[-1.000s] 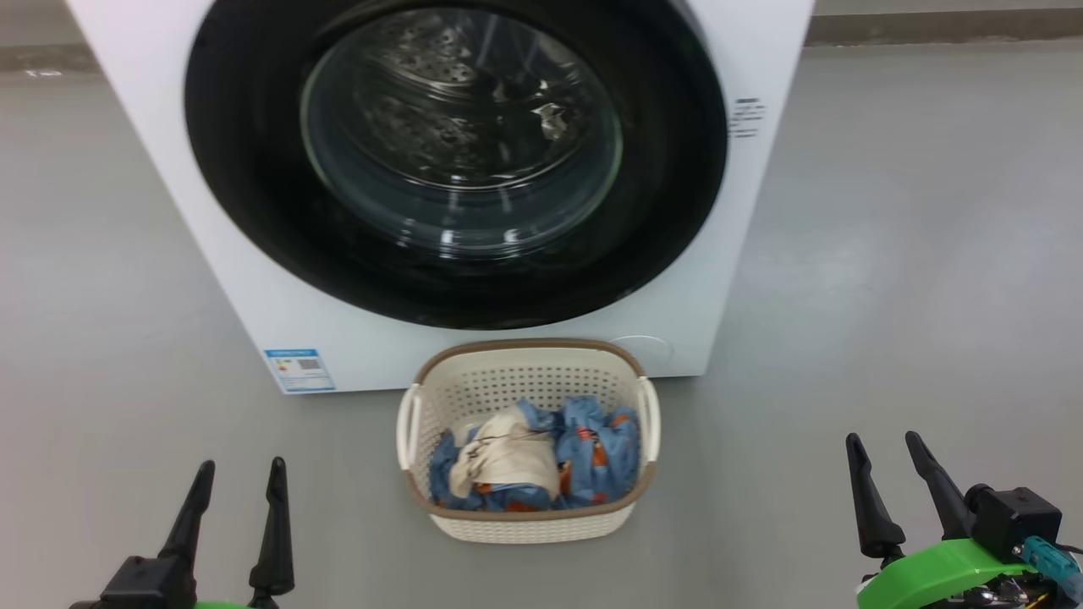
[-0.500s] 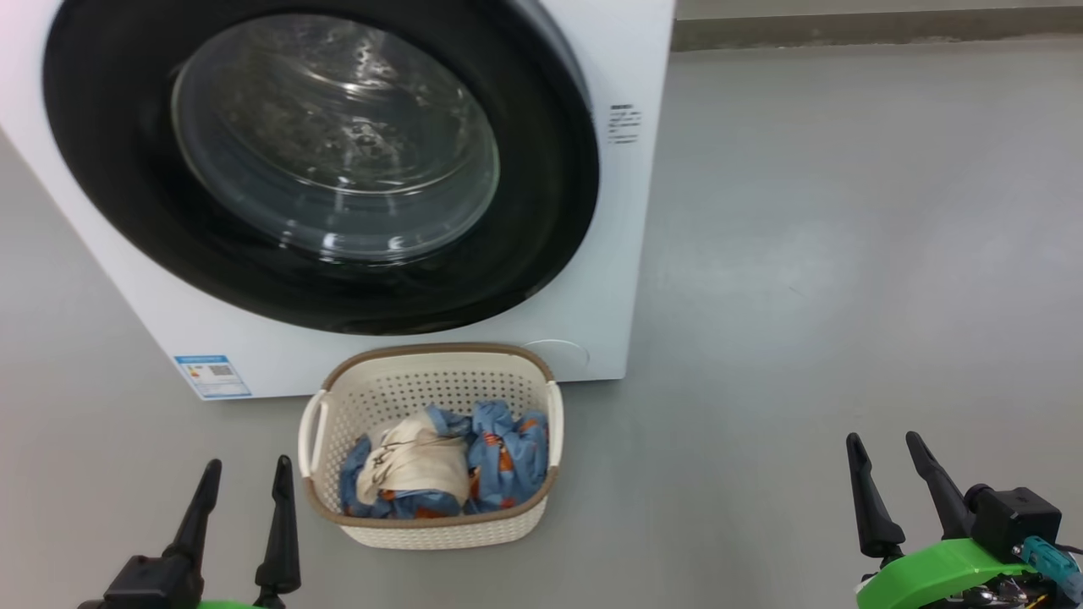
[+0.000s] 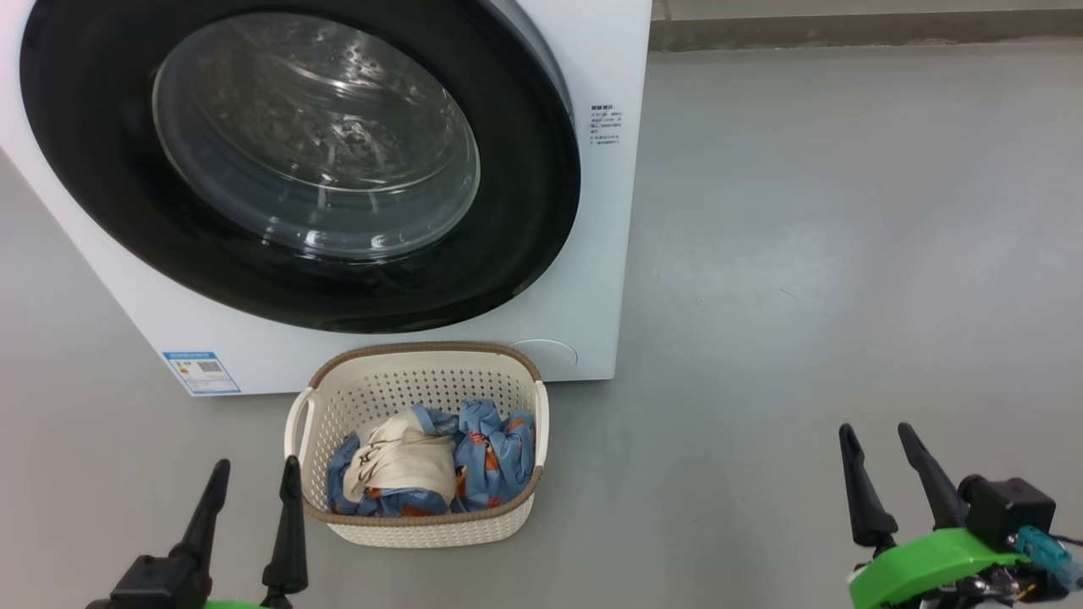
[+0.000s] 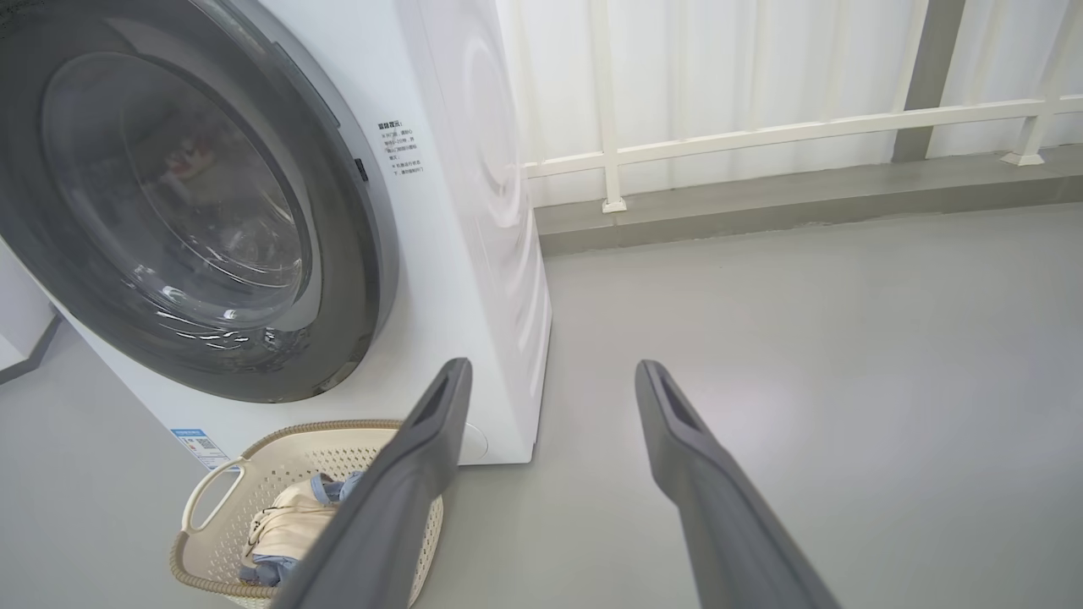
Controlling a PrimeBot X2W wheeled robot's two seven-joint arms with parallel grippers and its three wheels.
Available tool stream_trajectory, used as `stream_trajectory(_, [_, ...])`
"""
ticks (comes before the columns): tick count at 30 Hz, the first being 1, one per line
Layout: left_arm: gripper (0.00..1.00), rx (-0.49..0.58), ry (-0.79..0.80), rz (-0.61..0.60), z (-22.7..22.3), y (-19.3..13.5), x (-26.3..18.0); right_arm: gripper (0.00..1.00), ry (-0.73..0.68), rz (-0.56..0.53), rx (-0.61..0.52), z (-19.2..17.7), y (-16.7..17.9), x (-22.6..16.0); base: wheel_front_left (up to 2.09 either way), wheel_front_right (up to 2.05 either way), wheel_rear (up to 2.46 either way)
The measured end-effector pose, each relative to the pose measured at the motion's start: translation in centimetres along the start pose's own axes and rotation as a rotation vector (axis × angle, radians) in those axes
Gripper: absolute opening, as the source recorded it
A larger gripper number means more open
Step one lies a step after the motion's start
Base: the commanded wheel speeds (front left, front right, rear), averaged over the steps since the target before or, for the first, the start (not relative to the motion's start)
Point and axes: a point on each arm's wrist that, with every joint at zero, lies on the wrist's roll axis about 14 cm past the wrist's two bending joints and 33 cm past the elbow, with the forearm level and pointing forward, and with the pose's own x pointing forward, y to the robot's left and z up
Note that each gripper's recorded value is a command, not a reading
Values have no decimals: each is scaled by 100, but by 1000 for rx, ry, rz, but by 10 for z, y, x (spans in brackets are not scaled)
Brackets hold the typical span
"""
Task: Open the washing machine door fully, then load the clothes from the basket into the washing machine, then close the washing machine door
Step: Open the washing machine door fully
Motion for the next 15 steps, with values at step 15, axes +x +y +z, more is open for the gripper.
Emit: stream_trajectory(15, [100, -34, 27, 9, -11, -3, 1, 0, -308, 64, 283, 102, 28, 54, 0, 0, 0])
